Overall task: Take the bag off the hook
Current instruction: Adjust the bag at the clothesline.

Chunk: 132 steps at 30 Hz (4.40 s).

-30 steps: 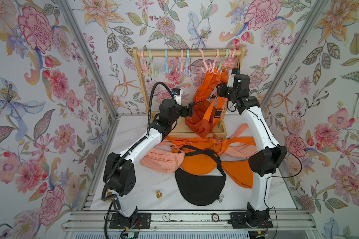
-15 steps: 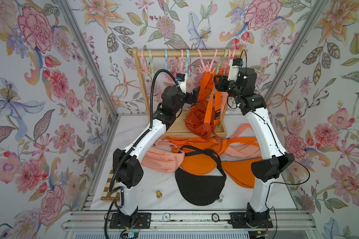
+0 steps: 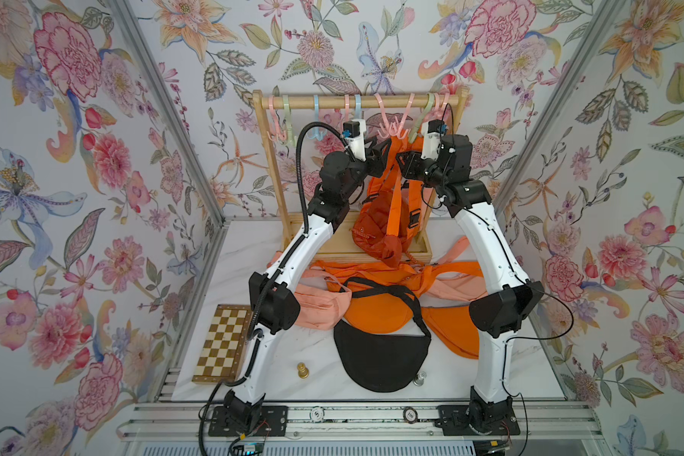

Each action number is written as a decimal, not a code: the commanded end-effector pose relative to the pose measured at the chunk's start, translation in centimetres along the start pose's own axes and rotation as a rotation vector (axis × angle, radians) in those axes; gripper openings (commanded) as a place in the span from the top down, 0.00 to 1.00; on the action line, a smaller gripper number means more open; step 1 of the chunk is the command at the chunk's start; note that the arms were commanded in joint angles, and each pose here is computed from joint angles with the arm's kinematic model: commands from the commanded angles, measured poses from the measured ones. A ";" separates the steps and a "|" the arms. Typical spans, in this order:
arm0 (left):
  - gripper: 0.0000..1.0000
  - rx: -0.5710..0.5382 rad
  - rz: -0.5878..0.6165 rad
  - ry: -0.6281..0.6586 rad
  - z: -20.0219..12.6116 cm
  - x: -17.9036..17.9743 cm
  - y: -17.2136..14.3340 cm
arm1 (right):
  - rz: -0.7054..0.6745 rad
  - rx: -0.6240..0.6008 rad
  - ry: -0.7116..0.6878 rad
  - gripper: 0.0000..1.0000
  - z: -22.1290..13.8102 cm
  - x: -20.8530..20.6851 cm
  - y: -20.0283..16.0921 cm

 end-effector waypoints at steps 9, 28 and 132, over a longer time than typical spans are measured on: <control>0.64 -0.066 -0.012 0.169 0.5 3.3 -1.5 | 0.055 -0.139 0.238 1.00 -1.1 3.7 3.3; 0.65 0.150 0.028 0.395 -1.2 7.4 -6.1 | 0.035 -0.335 0.267 1.00 -4.0 3.8 7.8; 0.00 0.031 0.039 0.030 -6.5 -1.6 2.7 | -0.077 -0.156 0.277 1.00 -3.7 6.8 3.9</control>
Point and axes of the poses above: each gripper's point midway between its finger pads, its own z axis out along the fingers, its own x axis along the line the jaws close on, y = z × x, the point moved 9 cm from there along -z, back along the fingers, and after that the axes turned 14 degrees about z, right-handed, at the moved point
